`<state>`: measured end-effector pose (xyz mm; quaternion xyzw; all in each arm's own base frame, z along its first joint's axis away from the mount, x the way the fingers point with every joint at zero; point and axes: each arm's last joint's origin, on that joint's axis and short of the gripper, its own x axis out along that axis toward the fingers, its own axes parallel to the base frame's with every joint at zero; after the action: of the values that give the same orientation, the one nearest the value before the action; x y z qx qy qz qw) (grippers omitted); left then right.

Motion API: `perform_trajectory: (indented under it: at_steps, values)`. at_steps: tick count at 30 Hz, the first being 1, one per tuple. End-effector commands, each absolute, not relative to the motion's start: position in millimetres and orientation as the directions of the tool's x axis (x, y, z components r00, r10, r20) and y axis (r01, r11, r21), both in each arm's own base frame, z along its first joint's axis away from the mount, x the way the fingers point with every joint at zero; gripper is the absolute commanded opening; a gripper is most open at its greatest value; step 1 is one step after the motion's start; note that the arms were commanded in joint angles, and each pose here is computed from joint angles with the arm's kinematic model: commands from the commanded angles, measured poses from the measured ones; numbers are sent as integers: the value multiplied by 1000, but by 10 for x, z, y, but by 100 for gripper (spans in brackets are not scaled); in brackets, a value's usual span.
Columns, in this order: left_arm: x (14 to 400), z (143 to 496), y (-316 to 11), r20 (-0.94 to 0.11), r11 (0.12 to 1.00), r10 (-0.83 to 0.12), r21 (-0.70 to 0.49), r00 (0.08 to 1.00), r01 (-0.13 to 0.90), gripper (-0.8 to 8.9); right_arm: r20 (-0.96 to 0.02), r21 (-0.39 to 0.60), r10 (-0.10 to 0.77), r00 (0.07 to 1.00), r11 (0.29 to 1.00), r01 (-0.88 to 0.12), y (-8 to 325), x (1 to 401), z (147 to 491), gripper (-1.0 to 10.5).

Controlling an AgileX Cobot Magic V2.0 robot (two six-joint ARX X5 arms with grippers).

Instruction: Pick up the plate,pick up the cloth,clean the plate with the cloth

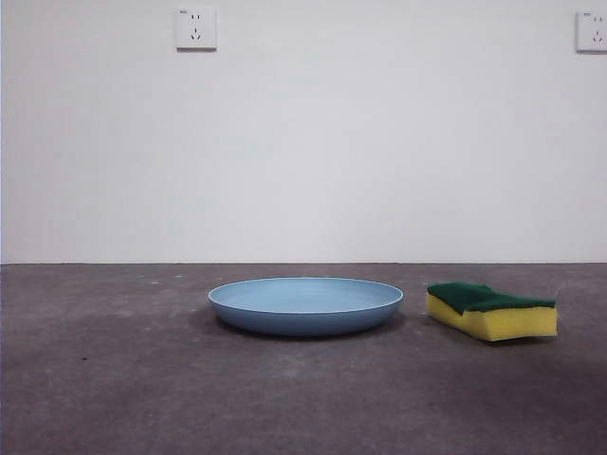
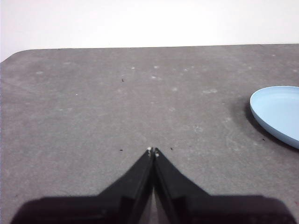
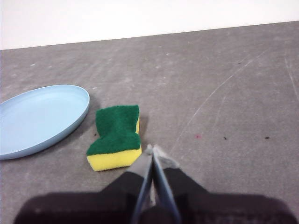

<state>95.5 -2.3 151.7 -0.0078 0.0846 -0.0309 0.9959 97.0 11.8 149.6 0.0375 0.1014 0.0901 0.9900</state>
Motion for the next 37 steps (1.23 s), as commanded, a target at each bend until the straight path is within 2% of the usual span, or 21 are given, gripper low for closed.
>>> perform_trajectory:
  at_steps: [1, 7, 10, 15, 19, 22, 26, 31, 37]
  values:
    - [960, 1474, -21, -177, 998, -61, -28, 982, 57, -3, -215, 105, 188, 958, 980, -169, 119, 969, 1456, 2]
    - [961, 1480, -22, -171, 998, -64, -36, 983, 59, -3, -198, 152, 189, 962, 975, -160, 119, 973, 1472, 1]
    - [961, 1480, -22, -171, 997, -65, -57, 983, 56, -4, -199, 226, 194, 961, 963, -148, 121, 972, 1471, -2]
    - [951, 1534, -29, -160, 985, -91, -160, 983, 65, -7, -214, 338, 195, 957, 934, -115, 119, 948, 1557, -10]
    - [925, 1698, -42, -153, 963, -136, -254, 979, 94, -7, -241, 340, 194, 951, 934, -105, 116, 915, 1743, -10]
    - [919, 1859, -54, -160, 955, -175, -266, 971, 129, -7, -259, 341, 194, 946, 935, -98, 115, 910, 1951, -10]
    - [950, 2095, -64, -218, 949, -209, -281, 953, 144, -7, -291, 333, 194, 937, 939, -91, 120, 962, 2246, -9]
    - [1084, 2405, -97, -270, 919, -321, -318, 908, 231, -7, -370, 277, 192, 909, 957, -89, 132, 1085, 2579, -8]
    - [1351, 2687, -142, -359, 859, -471, -394, 806, 327, -6, -512, 182, 202, 835, 975, -124, 158, 1310, 2935, -1]
